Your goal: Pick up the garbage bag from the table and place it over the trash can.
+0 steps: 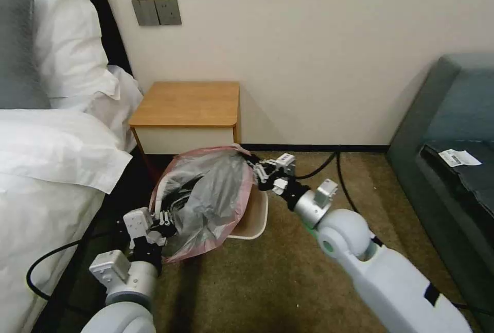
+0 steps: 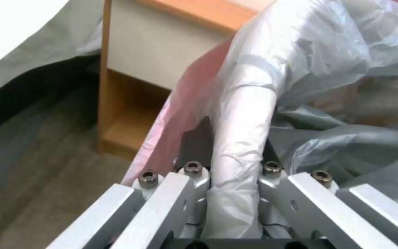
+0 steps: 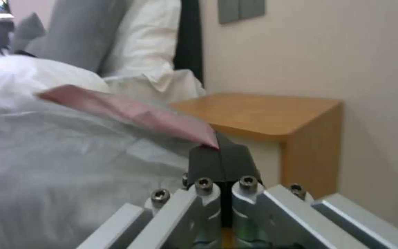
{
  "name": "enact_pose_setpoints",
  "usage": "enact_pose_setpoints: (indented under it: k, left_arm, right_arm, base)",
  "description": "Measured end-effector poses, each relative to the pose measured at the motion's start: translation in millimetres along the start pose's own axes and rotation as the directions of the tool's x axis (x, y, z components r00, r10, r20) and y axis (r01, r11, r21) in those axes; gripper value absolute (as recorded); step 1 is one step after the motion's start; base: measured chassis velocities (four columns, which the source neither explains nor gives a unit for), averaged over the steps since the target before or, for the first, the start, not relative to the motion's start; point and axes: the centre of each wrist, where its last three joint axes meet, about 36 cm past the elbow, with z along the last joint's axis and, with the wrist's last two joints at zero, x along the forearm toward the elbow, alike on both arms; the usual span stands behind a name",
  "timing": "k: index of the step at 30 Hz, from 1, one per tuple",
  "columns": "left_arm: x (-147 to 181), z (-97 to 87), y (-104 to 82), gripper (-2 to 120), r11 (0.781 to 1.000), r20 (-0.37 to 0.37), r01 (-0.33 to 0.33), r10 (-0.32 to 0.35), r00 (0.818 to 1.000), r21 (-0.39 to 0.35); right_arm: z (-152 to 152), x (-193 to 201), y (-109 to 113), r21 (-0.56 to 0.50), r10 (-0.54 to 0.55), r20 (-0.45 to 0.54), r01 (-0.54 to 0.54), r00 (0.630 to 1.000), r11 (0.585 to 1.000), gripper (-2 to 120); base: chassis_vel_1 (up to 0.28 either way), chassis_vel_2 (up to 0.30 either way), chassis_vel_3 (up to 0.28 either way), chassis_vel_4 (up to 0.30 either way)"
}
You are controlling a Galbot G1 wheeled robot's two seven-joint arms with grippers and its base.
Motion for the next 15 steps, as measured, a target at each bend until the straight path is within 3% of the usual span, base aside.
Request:
enact_pose_setpoints:
  k: [7, 15]
  left_arm:
    - [3.9, -16.4, -5.9, 7, 0.993, 0.002, -0.05, 0.05, 0.999, 0.109]
    - [3.2, -27.0, -5.1, 7, 0.959, -0.047, -0.087, 0.103, 0.994, 0.269]
  right_arm:
    - [-3.2, 18.9, -16.9, 0.041, 0.02, -0.019, -0.019, 1.0, 0.999, 0]
    - [6.8, 28.0, -23.1, 0.046, 0.035, -0.029, -0.034, 0.999, 0.998, 0]
  base:
    - [0.0, 0.0, 0.0, 0.0]
    - [0.0, 0.0, 0.0, 0.0]
